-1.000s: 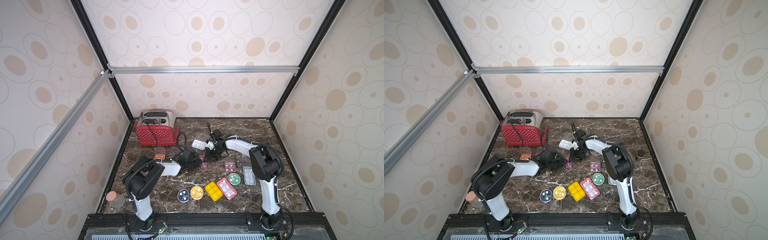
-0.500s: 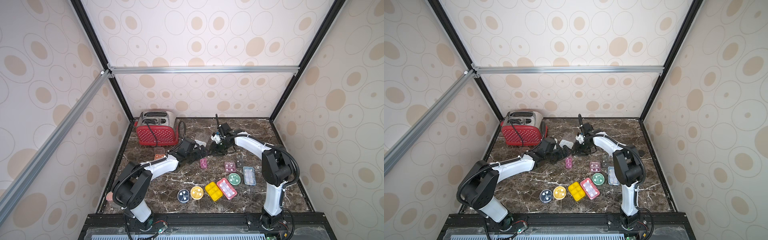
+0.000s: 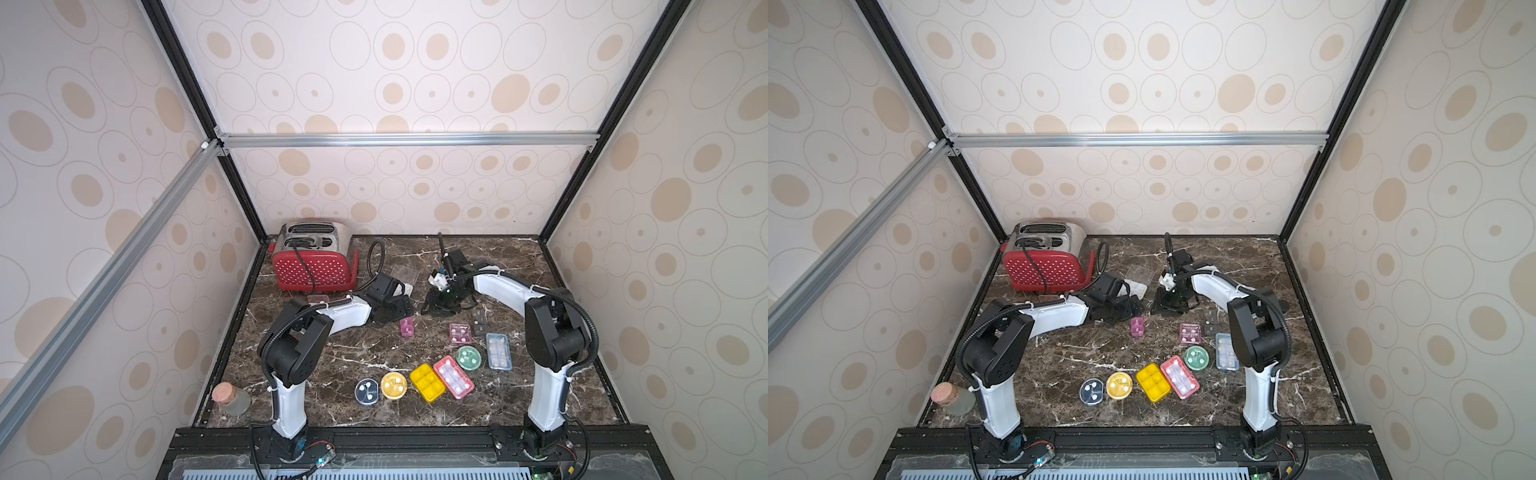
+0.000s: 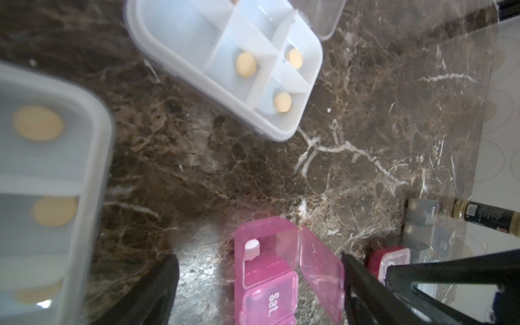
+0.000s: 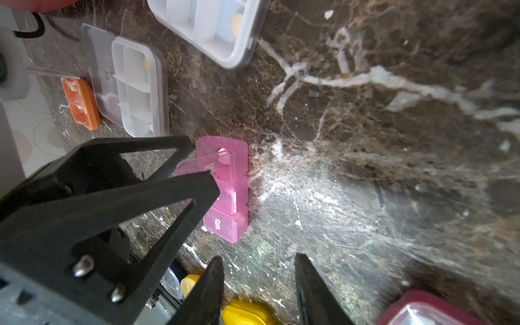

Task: Close pillboxes
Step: Close the lid on the pillbox.

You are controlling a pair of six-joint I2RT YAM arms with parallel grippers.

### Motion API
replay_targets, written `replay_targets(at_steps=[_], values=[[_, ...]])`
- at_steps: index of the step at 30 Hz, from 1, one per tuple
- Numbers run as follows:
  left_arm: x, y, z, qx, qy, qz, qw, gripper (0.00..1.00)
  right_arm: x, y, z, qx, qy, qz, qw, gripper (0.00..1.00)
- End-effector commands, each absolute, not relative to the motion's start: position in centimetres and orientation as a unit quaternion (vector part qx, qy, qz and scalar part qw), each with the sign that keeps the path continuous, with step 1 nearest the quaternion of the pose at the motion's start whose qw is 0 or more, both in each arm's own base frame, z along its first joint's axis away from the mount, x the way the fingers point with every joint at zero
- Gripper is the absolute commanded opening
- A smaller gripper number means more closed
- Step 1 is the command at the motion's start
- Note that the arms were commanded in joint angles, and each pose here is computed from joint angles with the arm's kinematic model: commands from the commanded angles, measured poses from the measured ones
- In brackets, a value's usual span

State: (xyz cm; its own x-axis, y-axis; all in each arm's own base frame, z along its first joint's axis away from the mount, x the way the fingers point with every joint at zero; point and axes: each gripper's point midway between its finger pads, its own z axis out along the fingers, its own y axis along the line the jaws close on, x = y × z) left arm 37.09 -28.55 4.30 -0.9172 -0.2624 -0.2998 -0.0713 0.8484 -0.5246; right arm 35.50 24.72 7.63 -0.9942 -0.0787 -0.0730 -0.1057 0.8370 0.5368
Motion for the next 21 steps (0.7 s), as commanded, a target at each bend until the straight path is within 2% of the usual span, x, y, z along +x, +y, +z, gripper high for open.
replay_targets(at_steps=[1,6,12,15,21], values=[[37.8,-28.6,4.7,-0.088,0.943,-0.257,0.19,0.76,35.6,25.0,7.3,-0.052,0.955,0.291,0.019,0.43],[37.7,-28.5,4.2,-0.098,0.942,-0.259,0.188,0.59,36.1,25.4,6.9,-0.055,0.956,0.289,0.018,0.41],[37.7,-28.6,3.6,-0.103,0.942,-0.262,0.183,0.44,36.8,26.8,6.5,-0.063,0.955,0.291,0.017,0.36],[37.6,-28.6,3.5,-0.105,0.942,-0.262,0.181,0.37,37.1,27.1,6.3,-0.061,0.955,0.291,0.017,0.35],[37.4,-28.7,2.7,-0.108,0.942,-0.265,0.173,0.33,37.6,27.4,6.0,-0.059,0.955,0.291,0.021,0.33]])
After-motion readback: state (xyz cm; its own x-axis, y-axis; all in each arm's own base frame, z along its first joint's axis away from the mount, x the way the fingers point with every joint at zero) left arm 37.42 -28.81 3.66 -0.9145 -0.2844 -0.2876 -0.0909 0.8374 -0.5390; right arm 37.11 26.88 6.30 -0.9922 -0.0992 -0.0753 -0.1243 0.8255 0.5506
